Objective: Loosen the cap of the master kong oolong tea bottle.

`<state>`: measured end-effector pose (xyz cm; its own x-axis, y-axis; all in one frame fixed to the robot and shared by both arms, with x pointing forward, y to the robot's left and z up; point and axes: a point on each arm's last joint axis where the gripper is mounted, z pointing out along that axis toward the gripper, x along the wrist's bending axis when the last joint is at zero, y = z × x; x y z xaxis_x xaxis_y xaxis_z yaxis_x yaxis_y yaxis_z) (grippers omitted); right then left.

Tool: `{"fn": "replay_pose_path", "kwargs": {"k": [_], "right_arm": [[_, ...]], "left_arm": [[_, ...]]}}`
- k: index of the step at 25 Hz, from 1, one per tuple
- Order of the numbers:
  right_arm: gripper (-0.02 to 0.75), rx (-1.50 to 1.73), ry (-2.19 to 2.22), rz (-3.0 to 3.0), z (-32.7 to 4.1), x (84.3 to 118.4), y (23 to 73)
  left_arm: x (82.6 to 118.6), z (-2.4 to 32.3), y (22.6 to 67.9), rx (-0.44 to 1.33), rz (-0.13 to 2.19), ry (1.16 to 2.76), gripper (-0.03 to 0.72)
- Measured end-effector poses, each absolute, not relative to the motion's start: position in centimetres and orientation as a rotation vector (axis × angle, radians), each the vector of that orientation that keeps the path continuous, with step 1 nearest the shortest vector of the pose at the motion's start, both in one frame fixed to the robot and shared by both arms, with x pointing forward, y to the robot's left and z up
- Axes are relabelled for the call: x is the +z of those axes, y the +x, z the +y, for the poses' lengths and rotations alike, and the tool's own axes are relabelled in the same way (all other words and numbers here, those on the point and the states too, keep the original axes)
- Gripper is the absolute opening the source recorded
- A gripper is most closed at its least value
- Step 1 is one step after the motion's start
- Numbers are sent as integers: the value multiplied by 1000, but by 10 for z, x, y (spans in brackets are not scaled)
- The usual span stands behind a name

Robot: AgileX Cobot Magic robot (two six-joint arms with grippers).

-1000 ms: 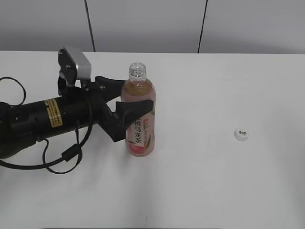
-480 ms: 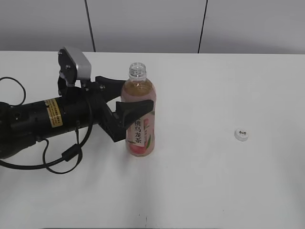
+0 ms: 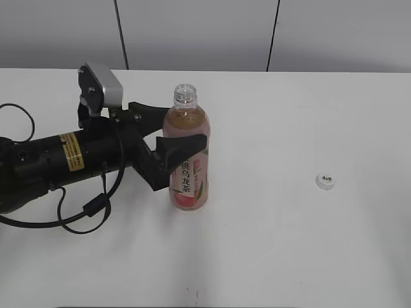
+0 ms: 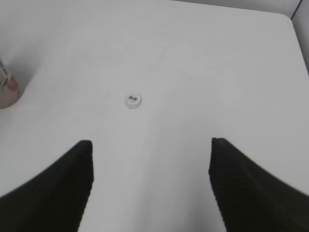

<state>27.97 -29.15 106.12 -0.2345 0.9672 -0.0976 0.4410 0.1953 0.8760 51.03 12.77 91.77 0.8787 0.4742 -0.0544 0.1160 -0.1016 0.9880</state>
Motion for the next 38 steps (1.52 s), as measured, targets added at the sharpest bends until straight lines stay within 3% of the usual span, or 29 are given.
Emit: {"fn": "replay_pose_path", "kwargs": {"k": [7,19,38], "right_arm": [[566,983,1321,1782,-291,1061,281],[566,984,1323,1781,-291,1061,281],[566,986,1322,1781,-291,1061,282]], "left_arm": [[918,128,510,320,462,1663,491],[922,127,510,320,442,1621,591],[922,127,510,320,441,1615,594]]}}
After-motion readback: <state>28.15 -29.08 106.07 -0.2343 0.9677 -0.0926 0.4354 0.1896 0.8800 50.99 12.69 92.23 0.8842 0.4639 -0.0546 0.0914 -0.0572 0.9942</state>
